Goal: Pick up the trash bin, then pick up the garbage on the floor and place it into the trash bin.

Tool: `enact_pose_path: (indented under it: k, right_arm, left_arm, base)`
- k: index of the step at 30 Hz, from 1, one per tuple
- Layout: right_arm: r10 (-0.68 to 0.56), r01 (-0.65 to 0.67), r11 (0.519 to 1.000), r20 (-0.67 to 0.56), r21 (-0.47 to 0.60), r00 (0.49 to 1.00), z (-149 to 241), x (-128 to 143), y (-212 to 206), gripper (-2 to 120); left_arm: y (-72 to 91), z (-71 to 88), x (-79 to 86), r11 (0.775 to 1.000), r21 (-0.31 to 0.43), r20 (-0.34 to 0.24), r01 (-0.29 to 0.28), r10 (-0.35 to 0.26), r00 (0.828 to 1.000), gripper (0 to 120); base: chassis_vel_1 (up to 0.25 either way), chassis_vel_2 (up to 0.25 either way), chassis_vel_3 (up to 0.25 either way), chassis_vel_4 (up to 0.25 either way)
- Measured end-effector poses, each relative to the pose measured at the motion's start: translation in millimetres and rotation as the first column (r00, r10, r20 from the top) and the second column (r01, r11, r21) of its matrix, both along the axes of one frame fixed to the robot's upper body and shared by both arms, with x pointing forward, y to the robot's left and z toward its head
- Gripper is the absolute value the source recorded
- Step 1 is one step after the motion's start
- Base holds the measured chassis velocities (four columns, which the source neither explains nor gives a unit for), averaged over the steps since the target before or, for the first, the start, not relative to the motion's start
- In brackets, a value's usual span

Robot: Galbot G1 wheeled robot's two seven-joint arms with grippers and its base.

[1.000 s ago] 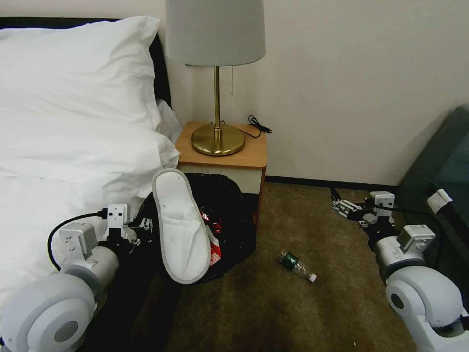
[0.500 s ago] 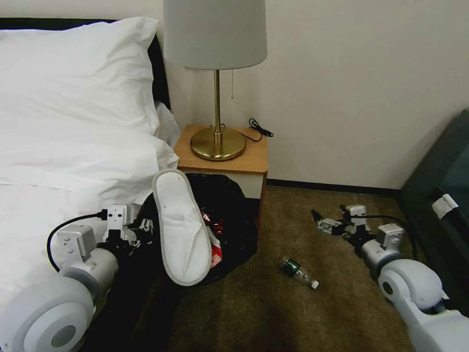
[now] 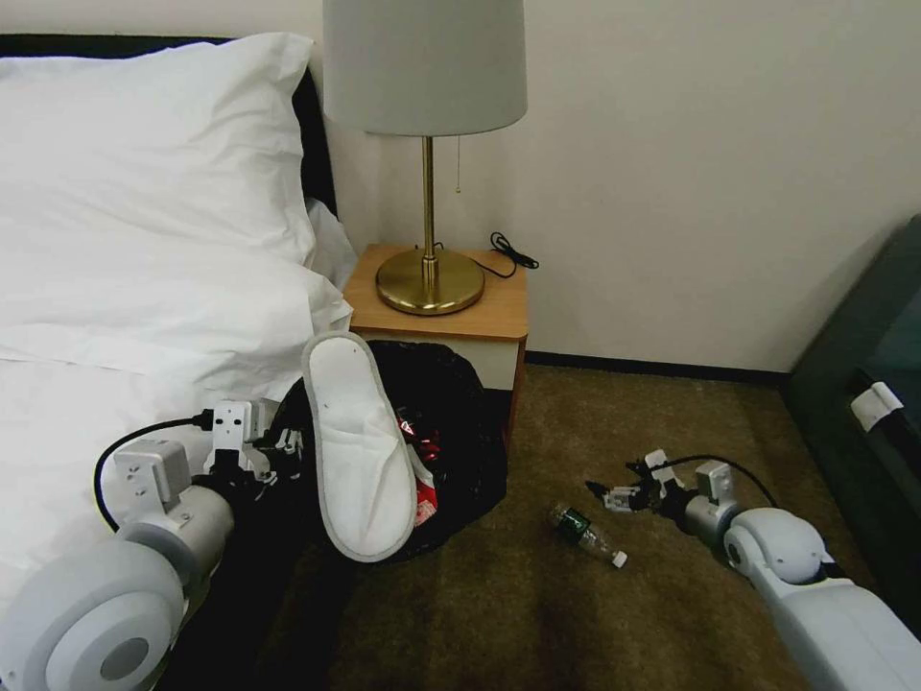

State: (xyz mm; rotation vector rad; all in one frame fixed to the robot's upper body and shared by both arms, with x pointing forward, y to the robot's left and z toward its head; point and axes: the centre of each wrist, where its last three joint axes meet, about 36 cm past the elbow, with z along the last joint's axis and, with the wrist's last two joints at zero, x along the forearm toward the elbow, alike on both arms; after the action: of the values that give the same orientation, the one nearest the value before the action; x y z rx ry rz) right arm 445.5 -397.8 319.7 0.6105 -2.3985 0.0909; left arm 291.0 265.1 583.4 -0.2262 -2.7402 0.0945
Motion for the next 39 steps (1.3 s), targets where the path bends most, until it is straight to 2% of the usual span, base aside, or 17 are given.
enact_pose_path:
  k: [5, 8, 10, 12, 19, 29, 39]
  right_arm:
    - [0.008, -0.008, 1.000, -0.031, 0.001, 0.999, -19.9, 10.0, -4.6, 100]
    - [-0.002, 0.001, 1.000, -0.075, -0.015, 0.997, -50.2, 18.5, 4.1, 100]
    - [-0.002, 0.001, 1.000, -0.075, -0.015, 0.997, -50.2, 18.5, 4.1, 100]
    - [-0.009, 0.006, 1.000, -0.101, -0.030, 0.995, -82.7, 21.2, 19.9, 100]
    - [-0.023, 0.019, 0.999, -0.152, -0.027, 0.988, -133.4, 24.9, 58.6, 100]
    - [-0.083, 0.073, 0.996, -0.187, -0.056, 0.979, -161.7, 26.8, 72.2, 100]
    - [-0.139, 0.123, 0.988, -0.180, -0.094, 0.974, -165.6, 34.2, 78.4, 99]
  left_arm:
    - [-1.0, 0.8, 0.8, 1.000, 0.001, 0.004, 0.012, -0.012, 1.000, 1]
    - [-1.1, 0.7, 0.8, 1.000, 0.002, 0.004, 0.013, -0.013, 1.000, 1]
    - [-1.1, 0.7, 0.8, 1.000, 0.002, 0.004, 0.013, -0.013, 1.000, 1]
    - [-1.1, 0.6, 0.9, 1.000, 0.002, 0.004, 0.015, -0.015, 1.000, 1]
    - [-2.2, -0.4, 0.7, 1.000, -0.002, 0.005, 0.014, -0.014, 1.000, 1]
    - [-2.3, -1.3, 0.2, 1.000, -0.003, 0.002, 0.010, -0.010, 1.000, 1]
    - [-2.0, -1.7, -0.1, 1.000, -0.002, 0.001, 0.008, -0.008, 1.000, 1]
  base:
    - [0.000, 0.000, 0.000, 0.000]
    - [0.000, 0.000, 0.000, 0.000]
    - [0.000, 0.000, 0.000, 0.000]
    - [0.000, 0.000, 0.000, 0.000]
    - [0.000, 0.000, 0.000, 0.000]
    - [0.000, 0.000, 0.000, 0.000]
    - [0.000, 0.000, 0.000, 0.000]
